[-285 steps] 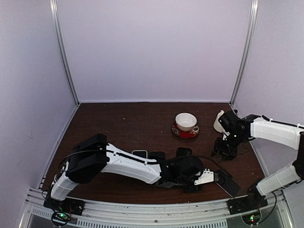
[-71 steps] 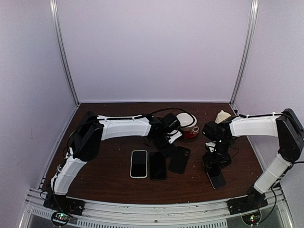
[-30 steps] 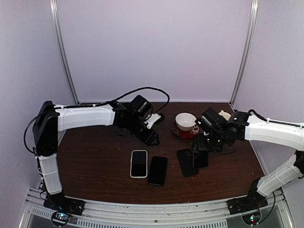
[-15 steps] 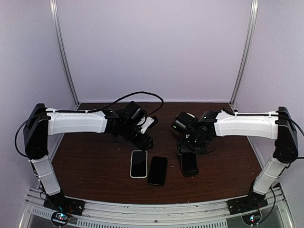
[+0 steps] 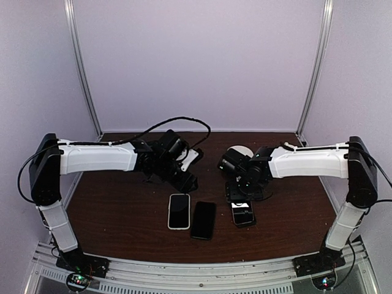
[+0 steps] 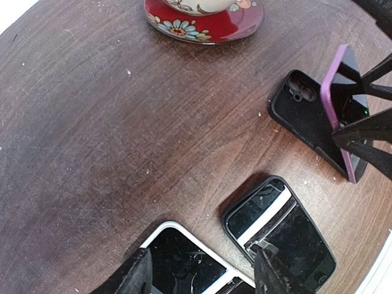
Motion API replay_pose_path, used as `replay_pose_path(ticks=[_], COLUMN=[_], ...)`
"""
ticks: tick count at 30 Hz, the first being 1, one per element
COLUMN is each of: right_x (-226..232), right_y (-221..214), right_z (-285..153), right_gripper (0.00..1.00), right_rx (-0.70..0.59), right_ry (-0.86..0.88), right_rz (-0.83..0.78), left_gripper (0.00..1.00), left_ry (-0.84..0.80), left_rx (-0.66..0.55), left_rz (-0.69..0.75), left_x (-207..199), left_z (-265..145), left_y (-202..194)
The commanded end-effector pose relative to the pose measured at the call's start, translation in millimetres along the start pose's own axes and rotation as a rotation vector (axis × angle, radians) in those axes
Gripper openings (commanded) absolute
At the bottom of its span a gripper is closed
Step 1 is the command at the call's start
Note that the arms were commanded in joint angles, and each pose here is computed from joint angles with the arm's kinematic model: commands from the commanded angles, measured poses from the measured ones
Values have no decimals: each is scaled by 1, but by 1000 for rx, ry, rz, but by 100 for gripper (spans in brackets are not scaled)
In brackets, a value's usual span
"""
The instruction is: Put the phone into the phone case
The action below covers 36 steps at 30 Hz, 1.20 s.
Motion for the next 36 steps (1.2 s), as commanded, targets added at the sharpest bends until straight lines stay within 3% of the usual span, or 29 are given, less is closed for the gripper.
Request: replay_pose_path(ticks=[1, 11, 36], right_x=[0, -10, -12], right_y=[-7, 4, 21], right_z=[11, -2, -13], right_gripper=[55, 55, 49], right_rx=[15, -9, -159], right_ry=[7, -38, 55], right_rz=[4, -35, 5], left_gripper=[61, 61, 61], left_ry=[-6, -16, -17], left_rx=[-67, -57, -46], left_rz=[13, 12, 14], left_x=[-2, -2, -2], left_z=[-11, -8, -5], left_y=[10, 9, 9])
Point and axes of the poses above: each gripper's point midway between its finger pads, its own z axis out along the fingers, its own x axis along the line the jaws close on, y = z × x, the point moved 9 cm from there along -z, back along the fingers, and after that the axes turned 6 degrees about -z, right-handed, at the moved point
